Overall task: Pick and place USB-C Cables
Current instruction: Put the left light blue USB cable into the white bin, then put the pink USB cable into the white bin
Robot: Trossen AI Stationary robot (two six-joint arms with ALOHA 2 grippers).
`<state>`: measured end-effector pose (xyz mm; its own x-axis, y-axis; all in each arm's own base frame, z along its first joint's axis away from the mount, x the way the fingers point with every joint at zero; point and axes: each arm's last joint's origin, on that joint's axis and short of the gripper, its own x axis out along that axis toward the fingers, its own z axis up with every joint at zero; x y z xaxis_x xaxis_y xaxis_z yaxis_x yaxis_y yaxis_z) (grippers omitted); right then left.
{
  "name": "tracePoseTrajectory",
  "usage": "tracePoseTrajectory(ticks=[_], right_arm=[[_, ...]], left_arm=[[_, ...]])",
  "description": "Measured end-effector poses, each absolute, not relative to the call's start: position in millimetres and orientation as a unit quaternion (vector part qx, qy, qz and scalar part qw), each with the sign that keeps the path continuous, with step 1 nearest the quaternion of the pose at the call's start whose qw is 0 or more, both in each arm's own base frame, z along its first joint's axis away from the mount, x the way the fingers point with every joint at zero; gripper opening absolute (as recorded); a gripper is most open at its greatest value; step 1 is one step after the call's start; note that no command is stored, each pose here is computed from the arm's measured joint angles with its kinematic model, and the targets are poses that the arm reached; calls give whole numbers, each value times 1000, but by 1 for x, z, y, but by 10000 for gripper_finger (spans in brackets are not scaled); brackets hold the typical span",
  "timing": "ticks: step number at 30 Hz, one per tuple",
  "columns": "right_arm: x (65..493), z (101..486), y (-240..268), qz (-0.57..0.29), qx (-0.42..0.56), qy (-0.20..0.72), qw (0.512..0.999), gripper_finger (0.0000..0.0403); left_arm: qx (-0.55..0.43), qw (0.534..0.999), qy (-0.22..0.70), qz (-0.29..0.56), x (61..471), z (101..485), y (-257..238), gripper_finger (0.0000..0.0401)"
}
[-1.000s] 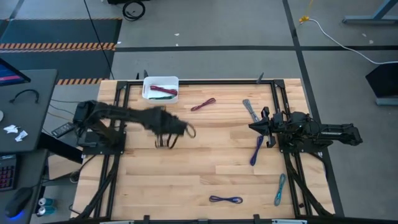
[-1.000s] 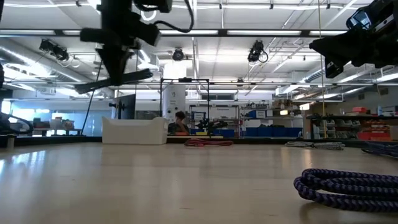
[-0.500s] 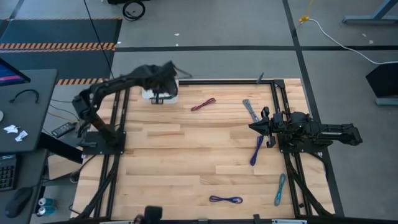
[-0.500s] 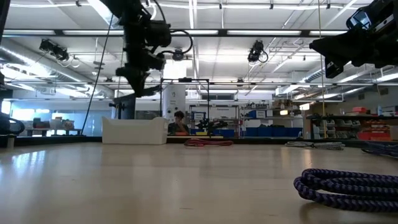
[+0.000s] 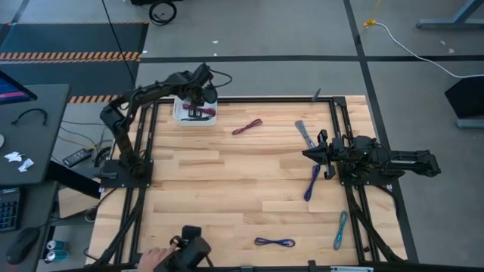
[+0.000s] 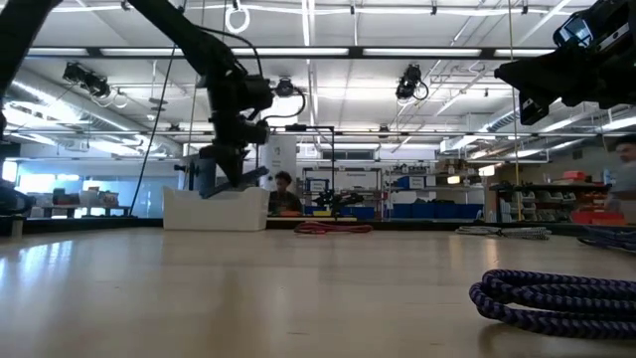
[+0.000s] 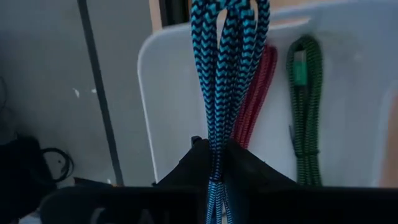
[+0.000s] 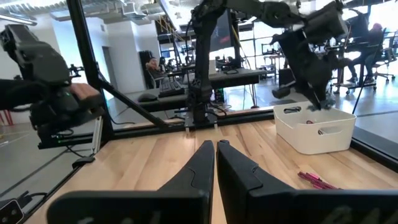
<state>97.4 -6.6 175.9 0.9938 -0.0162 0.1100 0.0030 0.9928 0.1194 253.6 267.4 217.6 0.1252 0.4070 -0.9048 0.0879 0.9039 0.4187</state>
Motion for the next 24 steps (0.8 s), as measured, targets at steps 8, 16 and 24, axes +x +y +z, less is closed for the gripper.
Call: tracePoseTrajectory(ticks=[8, 16, 24], right_arm=[[97, 176, -7, -5, 60, -56, 997, 23], [97, 176, -7, -5, 60, -56, 997, 23], [97, 176, -7, -5, 60, -56, 997, 23]], left_arm=[[169, 711, 673, 113, 251, 187, 287, 45], [179, 712, 667, 127, 255, 183, 291, 80], [156, 700, 684, 136, 254, 192, 290, 161]])
